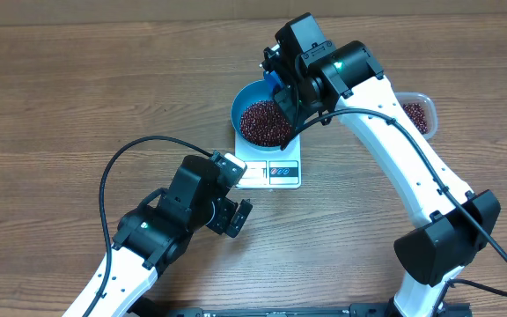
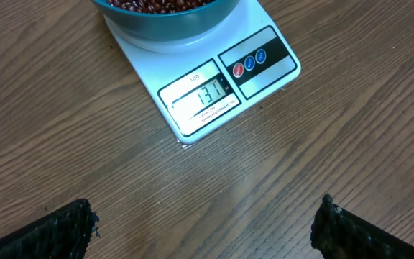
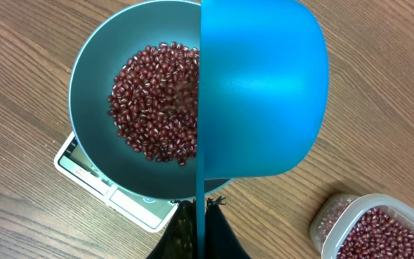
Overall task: Scoop item into bowl and weigh 150g on scale
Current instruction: 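Hold the scoop tilted over the teal bowl, shaking beans out slowly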
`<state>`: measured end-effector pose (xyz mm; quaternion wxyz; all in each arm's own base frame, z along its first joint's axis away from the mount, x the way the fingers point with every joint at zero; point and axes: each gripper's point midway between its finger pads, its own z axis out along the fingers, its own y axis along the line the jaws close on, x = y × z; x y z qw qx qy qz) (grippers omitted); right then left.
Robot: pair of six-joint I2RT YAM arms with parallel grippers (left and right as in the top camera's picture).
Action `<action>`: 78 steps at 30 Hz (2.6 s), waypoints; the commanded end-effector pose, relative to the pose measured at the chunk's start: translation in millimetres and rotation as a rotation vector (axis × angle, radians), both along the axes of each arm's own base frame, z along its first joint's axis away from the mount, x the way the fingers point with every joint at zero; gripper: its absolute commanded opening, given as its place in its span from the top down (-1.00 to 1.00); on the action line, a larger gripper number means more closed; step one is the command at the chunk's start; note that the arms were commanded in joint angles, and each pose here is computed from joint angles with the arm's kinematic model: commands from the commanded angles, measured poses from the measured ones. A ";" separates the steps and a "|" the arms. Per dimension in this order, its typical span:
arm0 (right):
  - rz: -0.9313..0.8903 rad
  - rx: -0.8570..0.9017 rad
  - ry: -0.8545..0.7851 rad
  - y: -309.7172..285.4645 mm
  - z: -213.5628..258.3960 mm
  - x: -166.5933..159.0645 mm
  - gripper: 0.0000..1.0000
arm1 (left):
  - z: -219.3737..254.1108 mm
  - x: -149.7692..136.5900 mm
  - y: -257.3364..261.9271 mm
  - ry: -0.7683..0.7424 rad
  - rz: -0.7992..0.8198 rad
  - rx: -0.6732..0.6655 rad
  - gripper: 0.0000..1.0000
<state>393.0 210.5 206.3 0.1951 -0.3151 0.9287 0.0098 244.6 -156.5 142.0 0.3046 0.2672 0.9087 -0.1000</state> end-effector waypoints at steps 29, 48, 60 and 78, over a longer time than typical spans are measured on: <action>0.037 0.074 -0.048 9.9 28.8 -3.6 0.93 | -2.8 -0.2 -0.1 0.001 -0.010 0.015 -0.99; 0.043 0.086 -0.042 12.1 29.0 -4.7 0.93 | -2.8 -0.2 -0.1 0.001 -0.010 0.015 -0.99; 0.069 0.073 -0.056 12.0 29.7 -3.0 0.93 | -2.8 -0.2 -0.1 0.001 -0.010 0.015 -1.00; 0.125 0.012 -0.087 6.4 29.9 0.4 0.93 | -2.8 -0.2 -0.1 0.001 -0.010 0.015 -1.00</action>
